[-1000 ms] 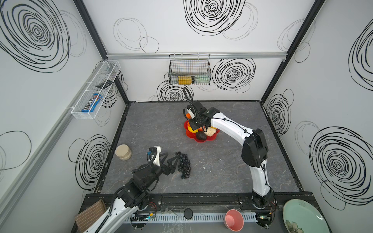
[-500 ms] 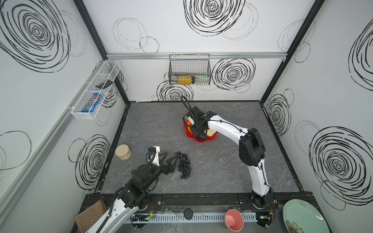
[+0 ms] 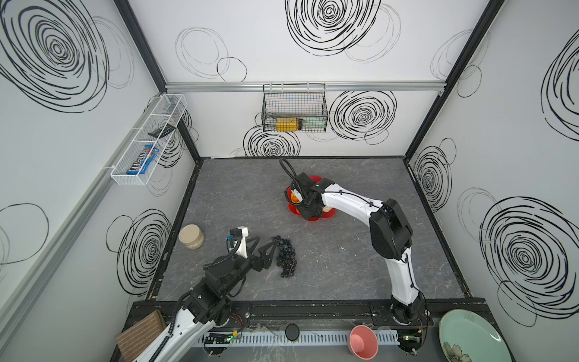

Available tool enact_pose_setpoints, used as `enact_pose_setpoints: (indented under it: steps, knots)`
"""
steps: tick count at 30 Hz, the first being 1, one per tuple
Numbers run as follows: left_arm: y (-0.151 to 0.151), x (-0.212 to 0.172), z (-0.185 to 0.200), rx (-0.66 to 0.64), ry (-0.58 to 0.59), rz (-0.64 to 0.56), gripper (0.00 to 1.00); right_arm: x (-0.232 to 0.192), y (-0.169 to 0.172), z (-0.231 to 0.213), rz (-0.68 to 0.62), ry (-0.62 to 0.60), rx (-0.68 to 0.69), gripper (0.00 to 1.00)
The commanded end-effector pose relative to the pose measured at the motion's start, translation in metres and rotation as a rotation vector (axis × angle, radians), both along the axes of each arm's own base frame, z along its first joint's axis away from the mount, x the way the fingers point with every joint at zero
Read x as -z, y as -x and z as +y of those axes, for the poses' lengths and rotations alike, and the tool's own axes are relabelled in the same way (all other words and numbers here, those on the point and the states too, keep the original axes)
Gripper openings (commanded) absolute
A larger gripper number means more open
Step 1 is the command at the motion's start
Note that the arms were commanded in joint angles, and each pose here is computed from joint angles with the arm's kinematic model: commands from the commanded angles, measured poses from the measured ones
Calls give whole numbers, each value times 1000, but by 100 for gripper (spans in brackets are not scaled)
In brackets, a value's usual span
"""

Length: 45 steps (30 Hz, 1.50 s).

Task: Place and organize the fake fruits in the fruit bowl
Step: 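Lower the tomatoes into the red bowl and open the right gripper, then withdraw the right gripper from the bowl while left gripper moves over the grapes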

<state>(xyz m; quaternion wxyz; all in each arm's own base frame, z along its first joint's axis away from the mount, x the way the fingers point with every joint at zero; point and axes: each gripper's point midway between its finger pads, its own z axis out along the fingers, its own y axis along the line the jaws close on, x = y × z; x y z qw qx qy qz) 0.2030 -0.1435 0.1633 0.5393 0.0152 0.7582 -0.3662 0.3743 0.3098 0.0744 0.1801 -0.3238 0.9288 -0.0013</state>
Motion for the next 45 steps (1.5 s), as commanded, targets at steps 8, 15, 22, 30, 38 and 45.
enact_pose_setpoints:
  steps: [8, 15, 22, 30, 38, 45]
  knots:
    - [-1, -6, 0, 3, 18, -24, 94, -33, 0, 3, -65, -19, -12, 21]
    - [-1, -6, -1, 6, 20, -25, 95, -50, -3, -1, -100, -18, 11, 28]
    - [-2, -5, 0, -3, 16, -17, 95, -76, -6, -6, -150, -31, 54, 33]
    - [-4, -1, -1, -4, 4, 3, 95, -135, 3, -18, -239, -127, 156, 39]
    - [-9, 6, 8, -76, 10, 76, 94, -190, 42, -37, -328, -310, 201, 46]
    - [0, 21, -7, -51, -49, 215, 94, -213, 88, -65, -419, -498, 201, 57]
